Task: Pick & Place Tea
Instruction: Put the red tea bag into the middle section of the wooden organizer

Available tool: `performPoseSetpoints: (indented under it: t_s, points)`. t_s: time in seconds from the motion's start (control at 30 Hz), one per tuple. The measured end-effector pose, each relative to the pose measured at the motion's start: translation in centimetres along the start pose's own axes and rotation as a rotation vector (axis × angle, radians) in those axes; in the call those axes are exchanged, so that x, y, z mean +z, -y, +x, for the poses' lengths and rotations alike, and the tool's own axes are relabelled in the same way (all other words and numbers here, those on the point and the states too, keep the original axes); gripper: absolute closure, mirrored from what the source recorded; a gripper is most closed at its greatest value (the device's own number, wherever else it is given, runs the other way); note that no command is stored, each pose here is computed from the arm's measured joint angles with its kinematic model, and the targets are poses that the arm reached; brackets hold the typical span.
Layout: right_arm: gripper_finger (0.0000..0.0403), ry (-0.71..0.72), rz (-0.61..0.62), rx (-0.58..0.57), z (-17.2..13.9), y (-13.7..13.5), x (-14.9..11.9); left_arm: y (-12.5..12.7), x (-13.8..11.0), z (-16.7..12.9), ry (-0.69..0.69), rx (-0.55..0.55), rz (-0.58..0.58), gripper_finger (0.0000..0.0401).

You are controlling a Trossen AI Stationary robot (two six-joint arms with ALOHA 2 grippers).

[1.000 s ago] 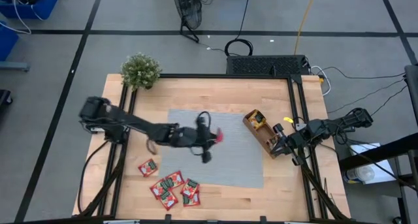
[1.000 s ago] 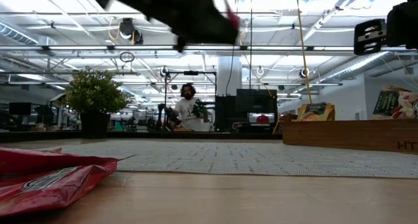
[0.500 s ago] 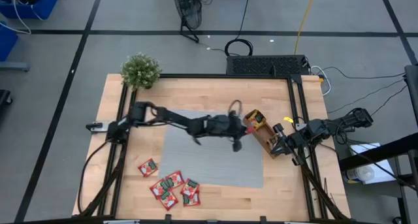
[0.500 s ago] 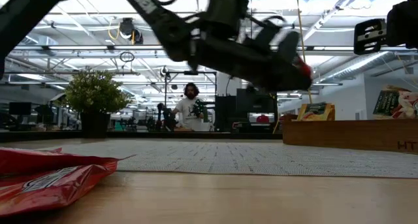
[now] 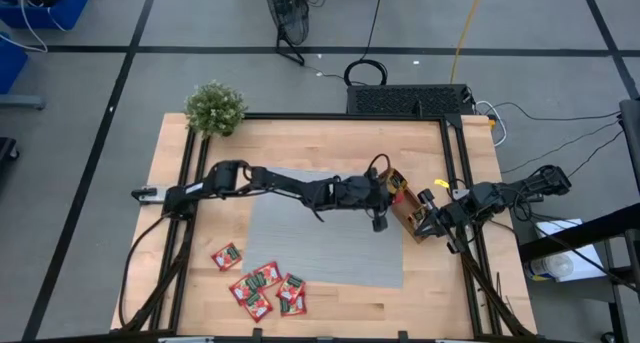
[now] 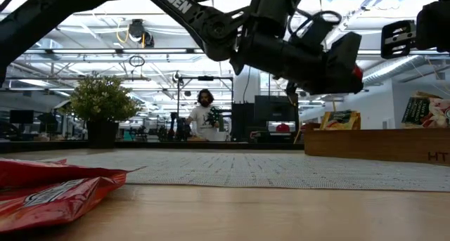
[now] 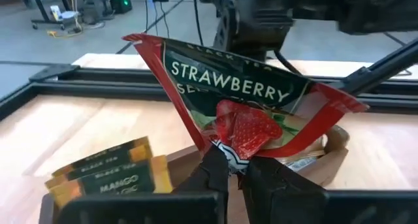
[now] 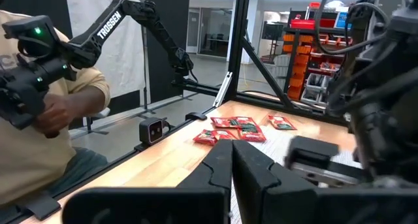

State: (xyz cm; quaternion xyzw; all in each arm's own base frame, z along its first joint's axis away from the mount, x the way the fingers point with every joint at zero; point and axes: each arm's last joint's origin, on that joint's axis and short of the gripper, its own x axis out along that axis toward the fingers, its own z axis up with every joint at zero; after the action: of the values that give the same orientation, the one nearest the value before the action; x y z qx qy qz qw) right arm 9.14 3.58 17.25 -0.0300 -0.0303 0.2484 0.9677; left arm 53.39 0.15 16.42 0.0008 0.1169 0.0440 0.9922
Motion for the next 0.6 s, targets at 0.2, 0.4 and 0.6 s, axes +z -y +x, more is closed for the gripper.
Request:
performPoseSetpoints:
  t_s: [0.2, 0.4, 0.6]
  points:
    - [0.0403, 0.0, 0.0, 0.0, 0.0, 0.0, 0.0, -0.6, -1.2, 0.4, -0.032, -0.03, -0.047, 0.038]
    - [0.0403, 0.0, 0.0, 0.0, 0.0, 0.0, 0.0, 1.4, -0.9, 0.2, -0.015, -0.124, 0.089, 0.038]
    - [0.0403, 0.052, -0.01, -0.003, 0.0, 0.0, 0.5, 3.4, -1.0, -0.1, -0.007, -0.174, 0.207, 0.038]
